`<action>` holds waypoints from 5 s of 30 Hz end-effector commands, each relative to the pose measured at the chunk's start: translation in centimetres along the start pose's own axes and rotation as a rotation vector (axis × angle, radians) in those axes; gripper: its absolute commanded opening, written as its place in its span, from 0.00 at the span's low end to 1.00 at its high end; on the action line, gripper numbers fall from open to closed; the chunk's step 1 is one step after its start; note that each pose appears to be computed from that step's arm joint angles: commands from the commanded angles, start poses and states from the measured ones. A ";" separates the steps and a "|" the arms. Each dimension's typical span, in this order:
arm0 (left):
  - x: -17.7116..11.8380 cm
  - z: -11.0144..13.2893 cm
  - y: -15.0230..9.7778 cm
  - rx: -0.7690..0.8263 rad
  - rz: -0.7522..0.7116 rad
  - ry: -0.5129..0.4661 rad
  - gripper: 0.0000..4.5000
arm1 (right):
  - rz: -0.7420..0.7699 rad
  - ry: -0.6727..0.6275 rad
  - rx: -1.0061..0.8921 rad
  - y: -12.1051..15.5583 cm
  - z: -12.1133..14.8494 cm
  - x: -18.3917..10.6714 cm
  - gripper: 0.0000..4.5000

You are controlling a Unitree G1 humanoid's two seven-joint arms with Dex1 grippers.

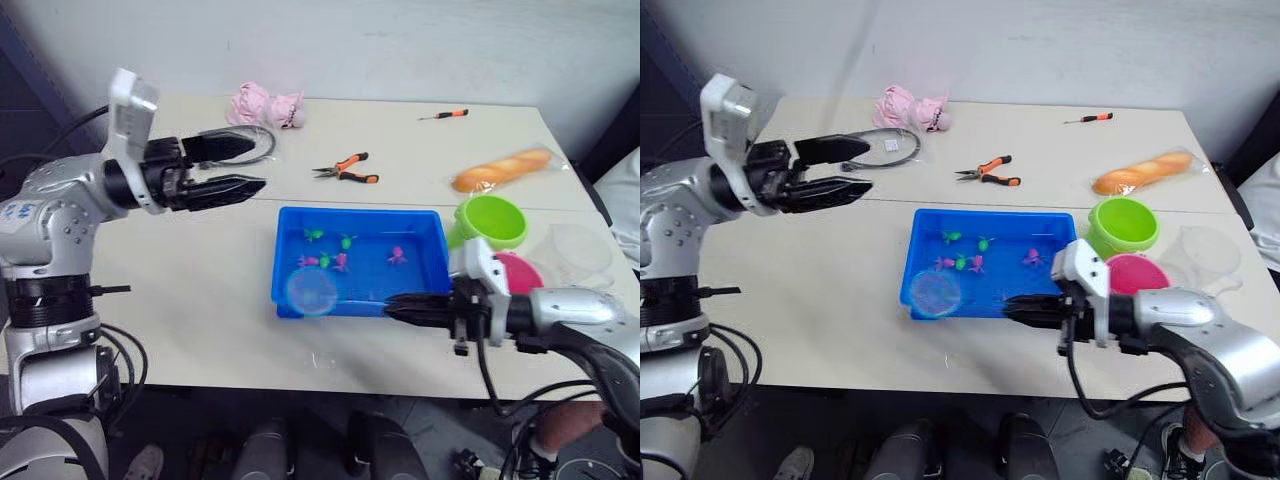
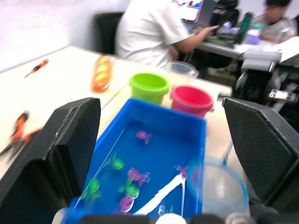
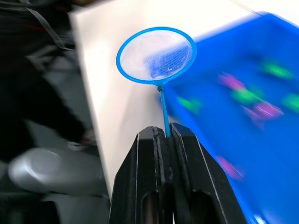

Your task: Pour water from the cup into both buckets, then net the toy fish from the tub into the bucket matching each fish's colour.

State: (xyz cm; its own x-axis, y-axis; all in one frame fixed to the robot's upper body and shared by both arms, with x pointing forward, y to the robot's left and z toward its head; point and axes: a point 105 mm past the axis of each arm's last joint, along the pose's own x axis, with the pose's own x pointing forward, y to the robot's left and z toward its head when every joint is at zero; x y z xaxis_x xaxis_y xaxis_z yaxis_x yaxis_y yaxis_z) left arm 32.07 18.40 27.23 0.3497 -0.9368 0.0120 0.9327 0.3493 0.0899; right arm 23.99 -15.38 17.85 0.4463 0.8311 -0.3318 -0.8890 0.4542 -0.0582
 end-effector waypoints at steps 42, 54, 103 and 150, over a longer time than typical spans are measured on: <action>1.6 -9.1 -3.6 0.046 -0.049 0.053 0.99 | -0.501 0.430 0.295 -8.5 -1.6 0.4 0.00; 1.4 -8.3 -2.3 0.066 -0.051 0.073 0.99 | -0.516 0.209 0.268 -9.5 -1.1 3.3 0.00; 6.9 -6.4 -5.0 0.010 -0.454 -0.005 0.99 | -0.891 0.041 -0.108 -1.3 -3.7 -17.4 0.00; 5.0 -8.5 -3.8 0.012 -0.318 0.051 0.99 | -0.579 0.104 -0.553 -3.3 1.3 -10.3 0.00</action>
State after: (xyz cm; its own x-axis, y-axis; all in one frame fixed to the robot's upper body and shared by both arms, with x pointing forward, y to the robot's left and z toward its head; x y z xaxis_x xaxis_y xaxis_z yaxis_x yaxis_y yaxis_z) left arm 30.90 12.08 18.33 0.0344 -0.9979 -0.0557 0.9979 0.0313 0.0566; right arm 22.13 -26.32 22.70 0.8961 0.4226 -0.1354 -0.3812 0.5769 -0.7224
